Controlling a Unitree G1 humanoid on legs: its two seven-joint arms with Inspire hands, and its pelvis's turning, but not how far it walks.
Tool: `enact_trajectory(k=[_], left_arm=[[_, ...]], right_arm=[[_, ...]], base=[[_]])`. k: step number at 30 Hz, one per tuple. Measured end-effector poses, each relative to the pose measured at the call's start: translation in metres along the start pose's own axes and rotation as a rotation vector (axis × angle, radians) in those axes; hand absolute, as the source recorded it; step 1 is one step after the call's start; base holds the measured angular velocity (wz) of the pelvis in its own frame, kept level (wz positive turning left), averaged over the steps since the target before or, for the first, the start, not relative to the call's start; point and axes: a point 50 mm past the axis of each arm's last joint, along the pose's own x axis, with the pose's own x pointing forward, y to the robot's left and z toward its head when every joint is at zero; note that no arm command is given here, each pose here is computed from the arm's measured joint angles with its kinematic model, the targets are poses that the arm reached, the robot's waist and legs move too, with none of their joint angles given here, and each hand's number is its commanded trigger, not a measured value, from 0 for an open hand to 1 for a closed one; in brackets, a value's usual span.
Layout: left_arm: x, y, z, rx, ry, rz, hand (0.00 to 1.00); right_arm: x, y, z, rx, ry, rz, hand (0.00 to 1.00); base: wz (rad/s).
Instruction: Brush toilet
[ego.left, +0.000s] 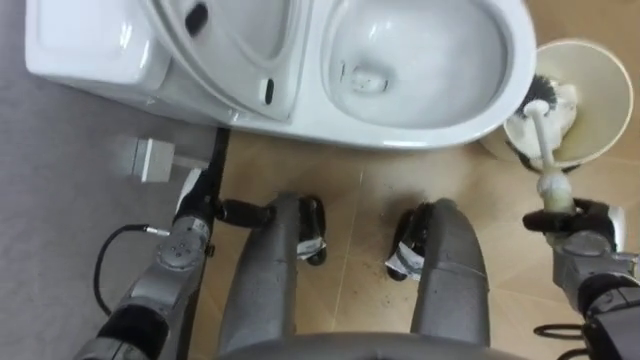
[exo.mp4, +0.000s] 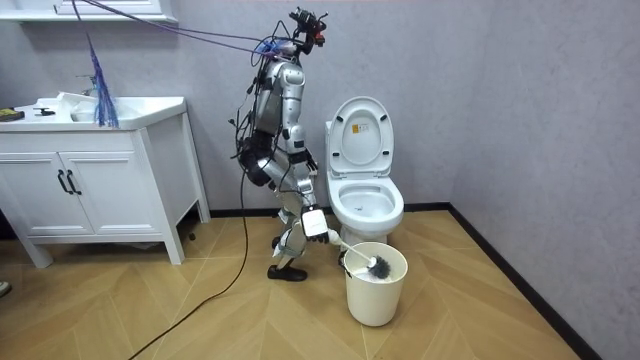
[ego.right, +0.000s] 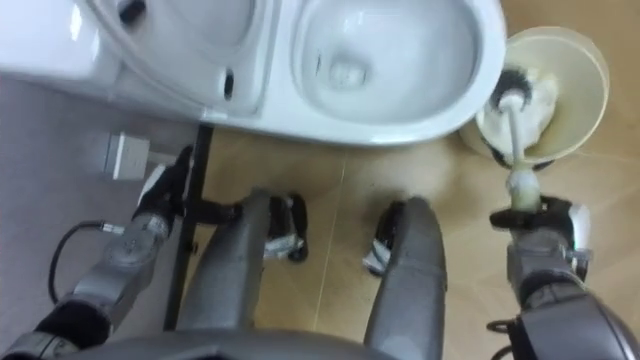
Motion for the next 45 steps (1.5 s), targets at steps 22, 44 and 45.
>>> enact_trajectory(k=[22, 44, 45], left_arm=[[-0.064, 0.043, -0.114, 0.016, 0.36, 0.26, 0.0], [-0.089, 0.052, -0.092, 0.167, 0.177, 0.492, 0.0], [-0.088, 0.053, -0.088, 0.178, 0.158, 0.501, 0.0]], right_arm=[[-0.023, -0.012, -0.099, 0.188, 0.274, -0.096, 1.0], [-0.043, 0.013, -0.095, -0.423, -0.117, 0.06, 1.0], [-0.044, 0.014, -0.096, -0.443, -0.122, 0.068, 1.0]], base=[[0.06], [0.12], [0.22]])
